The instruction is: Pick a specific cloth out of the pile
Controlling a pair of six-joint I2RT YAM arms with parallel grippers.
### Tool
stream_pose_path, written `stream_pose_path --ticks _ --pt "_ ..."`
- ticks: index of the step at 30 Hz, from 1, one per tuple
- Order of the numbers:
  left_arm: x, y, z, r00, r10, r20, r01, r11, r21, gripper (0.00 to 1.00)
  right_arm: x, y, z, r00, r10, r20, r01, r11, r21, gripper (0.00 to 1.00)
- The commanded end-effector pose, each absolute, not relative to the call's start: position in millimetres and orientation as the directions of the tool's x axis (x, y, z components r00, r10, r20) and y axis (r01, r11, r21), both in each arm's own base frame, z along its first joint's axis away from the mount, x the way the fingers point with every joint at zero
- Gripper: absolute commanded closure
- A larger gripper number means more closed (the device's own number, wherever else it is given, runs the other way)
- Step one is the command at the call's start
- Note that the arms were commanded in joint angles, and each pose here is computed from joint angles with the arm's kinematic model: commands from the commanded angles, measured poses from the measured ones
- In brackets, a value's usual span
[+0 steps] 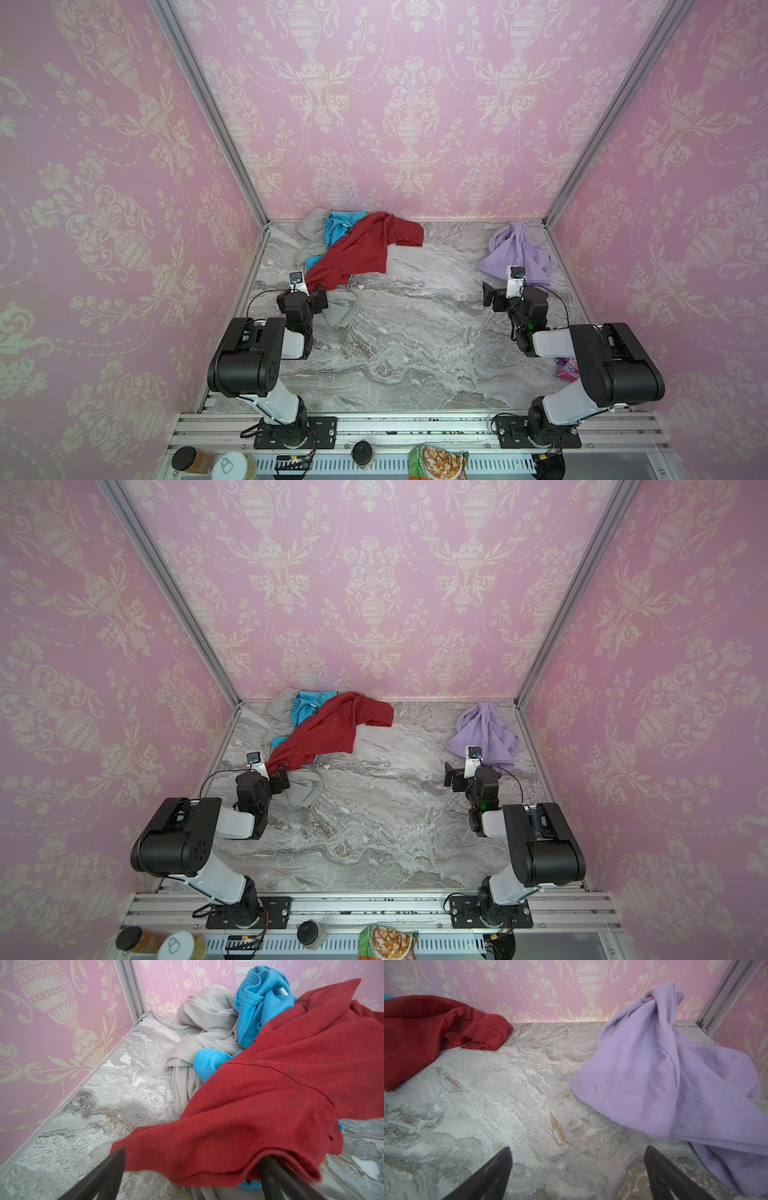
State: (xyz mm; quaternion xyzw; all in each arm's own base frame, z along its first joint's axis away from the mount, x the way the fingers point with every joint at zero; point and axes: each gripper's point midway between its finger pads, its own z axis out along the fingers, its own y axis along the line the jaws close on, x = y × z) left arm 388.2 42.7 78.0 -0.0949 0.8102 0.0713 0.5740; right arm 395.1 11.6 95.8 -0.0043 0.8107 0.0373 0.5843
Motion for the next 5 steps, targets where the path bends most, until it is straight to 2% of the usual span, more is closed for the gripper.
stream_pose_path --ticks 1,5 --pt "390.5 43.1 79.2 -0.318 -0.053 -0.947 -0.223 0.975 0.020 0.01 395.9 13.4 95.8 -0.320 0.036 -0.947 -0.070 0.996 0.061 0.00" --pt "390.6 43.0 79.2 -0.318 -0.053 -0.947 -0.223 0.975 0.020 0.01 395.6 12.9 96.9 -0.314 0.036 -0.949 -0.068 0.996 0.060 0.00"
